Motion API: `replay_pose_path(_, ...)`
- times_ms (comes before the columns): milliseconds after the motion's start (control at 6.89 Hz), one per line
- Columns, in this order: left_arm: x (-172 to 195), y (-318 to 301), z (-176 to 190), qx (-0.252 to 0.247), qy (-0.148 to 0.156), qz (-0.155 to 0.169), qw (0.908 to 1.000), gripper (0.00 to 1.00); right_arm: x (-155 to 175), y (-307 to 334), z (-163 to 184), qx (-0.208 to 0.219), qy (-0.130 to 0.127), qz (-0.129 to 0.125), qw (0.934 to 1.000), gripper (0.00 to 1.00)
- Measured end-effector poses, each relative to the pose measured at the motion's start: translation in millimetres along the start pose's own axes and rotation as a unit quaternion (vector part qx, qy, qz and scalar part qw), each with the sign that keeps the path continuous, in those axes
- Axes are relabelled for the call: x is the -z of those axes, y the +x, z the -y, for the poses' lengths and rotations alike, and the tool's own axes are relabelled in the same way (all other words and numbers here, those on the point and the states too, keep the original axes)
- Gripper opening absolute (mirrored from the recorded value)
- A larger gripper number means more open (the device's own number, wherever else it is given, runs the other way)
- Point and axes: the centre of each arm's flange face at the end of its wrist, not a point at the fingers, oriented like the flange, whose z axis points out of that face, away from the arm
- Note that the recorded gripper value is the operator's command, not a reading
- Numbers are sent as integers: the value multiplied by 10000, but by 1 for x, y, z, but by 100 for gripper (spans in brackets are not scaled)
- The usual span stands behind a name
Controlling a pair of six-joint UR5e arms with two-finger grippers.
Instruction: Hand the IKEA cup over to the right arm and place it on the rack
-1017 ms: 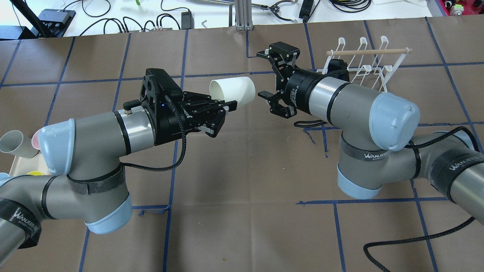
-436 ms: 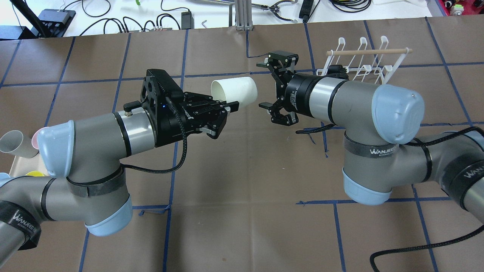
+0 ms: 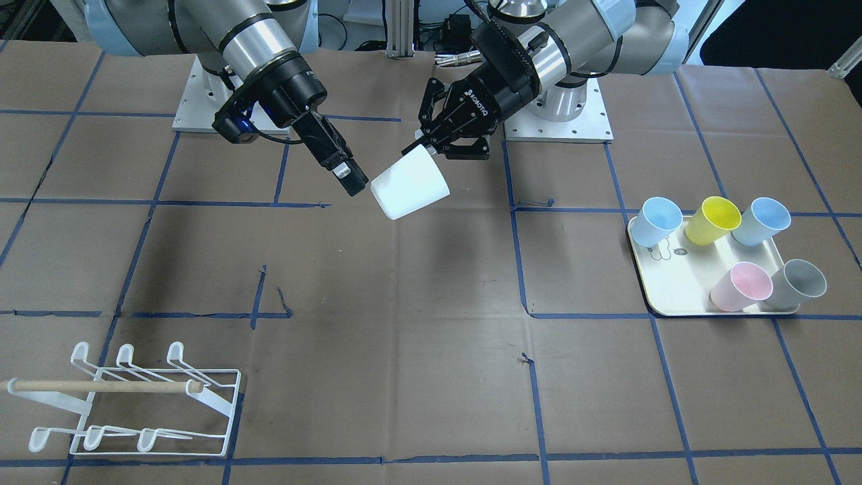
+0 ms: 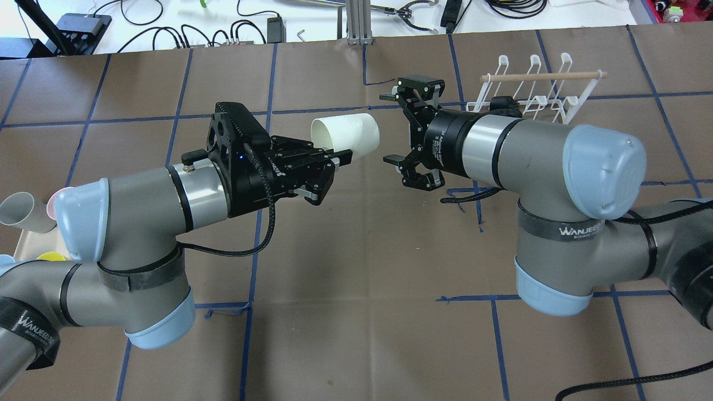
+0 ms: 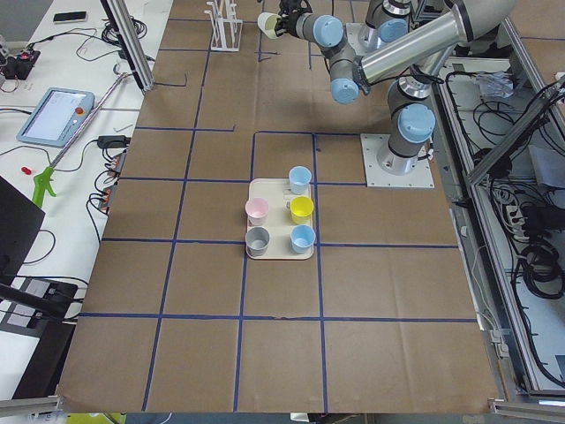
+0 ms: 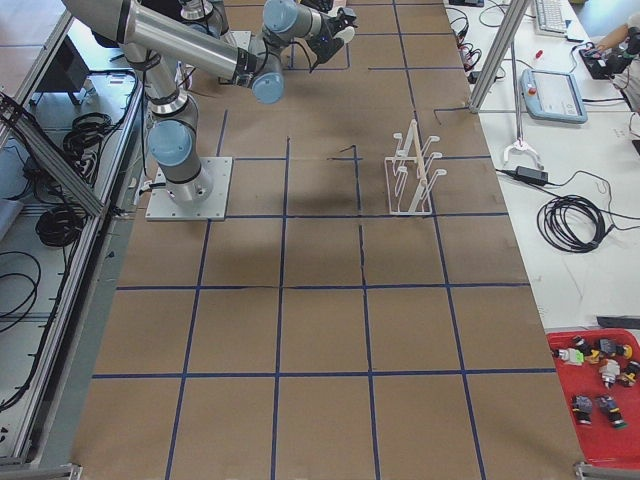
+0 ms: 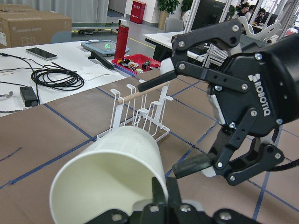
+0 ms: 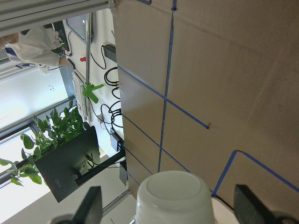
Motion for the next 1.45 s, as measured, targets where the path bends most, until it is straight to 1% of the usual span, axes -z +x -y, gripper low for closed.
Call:
replay_pose_path(290, 0, 0, 0, 8, -4, 0, 10000, 0, -1, 8, -11, 3, -5, -130, 9999, 98)
replay_pose_path(581, -1, -1, -1, 21, -11, -3, 10000, 0, -8, 12, -25, 48, 67, -300, 9995, 98)
replay_pose_path(871, -1, -1, -1, 51, -14, -3, 10000, 0, -19, 5, -30, 91, 71, -351, 9993, 98)
replay_pose_path(1452, -1, -1, -1, 122, -15, -4, 9999, 0, -40, -8, -27, 120, 38, -412, 9991, 98)
